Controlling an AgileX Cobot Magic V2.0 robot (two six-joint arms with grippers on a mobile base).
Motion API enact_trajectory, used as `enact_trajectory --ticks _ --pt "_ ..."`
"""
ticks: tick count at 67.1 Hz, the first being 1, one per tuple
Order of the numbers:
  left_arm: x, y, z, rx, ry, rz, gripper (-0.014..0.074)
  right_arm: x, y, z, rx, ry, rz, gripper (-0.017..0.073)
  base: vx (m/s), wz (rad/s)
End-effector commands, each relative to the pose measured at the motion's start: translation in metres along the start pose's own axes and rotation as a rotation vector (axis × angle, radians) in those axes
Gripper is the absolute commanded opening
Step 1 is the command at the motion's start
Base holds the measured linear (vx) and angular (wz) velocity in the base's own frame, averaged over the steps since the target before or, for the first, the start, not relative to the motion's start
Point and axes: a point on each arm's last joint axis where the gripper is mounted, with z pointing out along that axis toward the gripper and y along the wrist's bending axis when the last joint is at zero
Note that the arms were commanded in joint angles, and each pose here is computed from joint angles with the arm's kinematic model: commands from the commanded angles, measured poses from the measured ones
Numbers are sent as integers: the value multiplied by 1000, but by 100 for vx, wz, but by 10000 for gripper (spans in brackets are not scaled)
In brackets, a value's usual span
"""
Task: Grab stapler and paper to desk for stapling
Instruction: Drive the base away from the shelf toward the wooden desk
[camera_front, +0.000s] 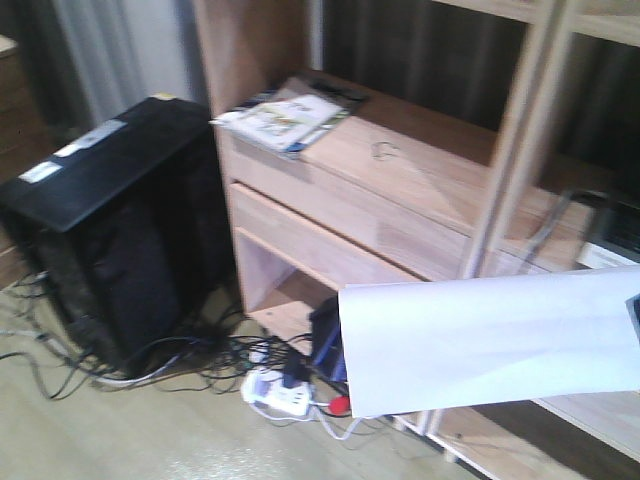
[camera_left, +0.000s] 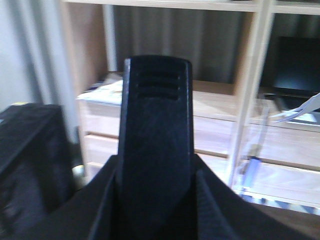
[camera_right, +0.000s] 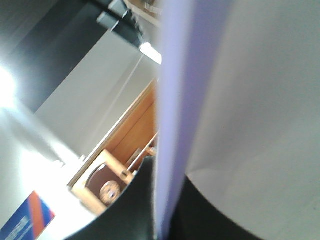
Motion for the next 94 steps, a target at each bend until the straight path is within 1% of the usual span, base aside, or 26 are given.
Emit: enact_trajectory --ticks 1,33,75,94 --pt "-18 -1 -2 14 -124 -1 -6 2 -1 -5 -26 -10 13 -6 4 50" --pt "-18 -1 -2 14 -124 -1 -6 2 -1 -5 -26 -10 13 -6 5 49" --pt "-18 -1 -2 14 -124 -1 -6 2 -1 -5 -26 -10 13 -6 8 70" --pt "-18 -1 -2 14 -124 -1 -6 2 -1 -5 -26 -10 13 -6 9 53"
